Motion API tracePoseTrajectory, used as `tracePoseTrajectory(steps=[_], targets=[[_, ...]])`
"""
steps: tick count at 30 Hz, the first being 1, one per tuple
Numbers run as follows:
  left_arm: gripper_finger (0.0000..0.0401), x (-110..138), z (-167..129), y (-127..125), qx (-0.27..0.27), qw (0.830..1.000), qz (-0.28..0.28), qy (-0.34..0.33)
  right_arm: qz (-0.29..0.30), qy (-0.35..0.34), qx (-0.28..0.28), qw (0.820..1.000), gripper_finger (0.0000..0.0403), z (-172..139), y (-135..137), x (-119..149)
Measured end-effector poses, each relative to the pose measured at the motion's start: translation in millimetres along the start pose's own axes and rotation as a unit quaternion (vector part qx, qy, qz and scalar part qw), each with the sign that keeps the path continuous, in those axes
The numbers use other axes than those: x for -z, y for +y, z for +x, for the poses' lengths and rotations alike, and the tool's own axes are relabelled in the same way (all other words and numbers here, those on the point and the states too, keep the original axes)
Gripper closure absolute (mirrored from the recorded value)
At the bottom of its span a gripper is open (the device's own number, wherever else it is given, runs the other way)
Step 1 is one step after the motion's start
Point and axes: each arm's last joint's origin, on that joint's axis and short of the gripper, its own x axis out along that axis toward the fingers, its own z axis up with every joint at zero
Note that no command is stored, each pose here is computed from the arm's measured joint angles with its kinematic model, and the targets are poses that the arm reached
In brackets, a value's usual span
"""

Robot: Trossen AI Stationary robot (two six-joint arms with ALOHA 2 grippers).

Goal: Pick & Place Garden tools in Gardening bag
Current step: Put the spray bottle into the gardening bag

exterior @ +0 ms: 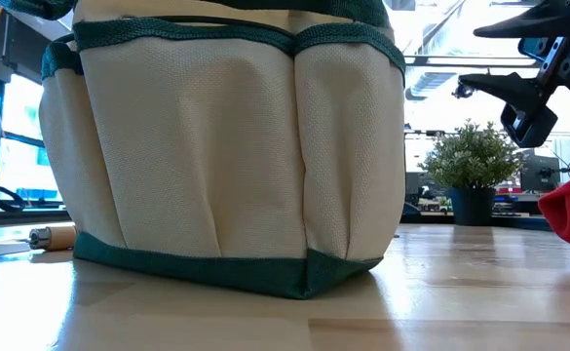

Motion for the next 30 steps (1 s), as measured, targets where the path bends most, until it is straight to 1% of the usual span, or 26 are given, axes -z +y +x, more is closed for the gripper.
tracePoseTrajectory(steps=[3,5,7,10,14,16,18,20,22,23,25,26,28,30], targets=[[0.0318,-1,-4,1,-0.009,1.000,0.001,0.000,0.000,0.000,0.000,1.000,0.0190,0,0,0],[0.0318,-3,-13,4,-0.025,1.000,-0.002,-0.003,0.000,0.000,0.000,1.000,0.0190,0,0,0],[0.0318,-7,-28,7,-0.040,0.999,-0.005,-0.020,0.000,0.001,-0.001,1.000,0.0190,0,0,0],[0.0318,-11,-54,15,-0.077,0.996,-0.006,-0.038,0.000,0.007,-0.008,1.000,0.0190,0,0,0],[0.0318,-16,-92,27,-0.132,0.987,-0.017,-0.094,0.000,0.022,-0.026,0.999,0.0190,0,1,1],[0.0318,-17,-109,32,-0.145,0.982,-0.020,-0.117,0.000,0.028,-0.032,0.999,0.0190,0,2,2],[0.0318,-16,-121,41,-0.158,0.980,-0.008,-0.117,0.000,0.031,-0.035,0.999,0.0190,0,2,2],[0.0318,-21,-128,53,-0.176,0.978,-0.005,-0.116,0.000,0.036,-0.041,0.999,0.0190,0,2,2],[0.0318,-26,-133,63,-0.203,0.971,0.013,-0.127,-0.002,0.038,-0.040,0.998,0.0190,0,2,3],[0.0318,-29,-135,69,-0.223,0.965,0.022,-0.135,-0.004,0.041,-0.038,0.998,0.0190,0,1,4],[0.0318,-39,-138,84,-0.248,0.955,0.017,-0.162,-0.009,0.045,-0.034,0.998,0.0190,1,0,6],[0.0318,-44,-137,92,-0.247,0.954,0.016,-0.168,-0.012,0.048,-0.031,0.998,0.0190,1,0,7],[0.0318,-50,-133,106,-0.221,0.961,0.013,-0.168,-0.019,0.055,-0.024,0.998,0.0190,2,-2,10],[0.0318,-58,-124,121,-0.212,0.964,-0.006,-0.160,-0.015,0.062,-0.018,0.998,0.0190,3,-4,13]])
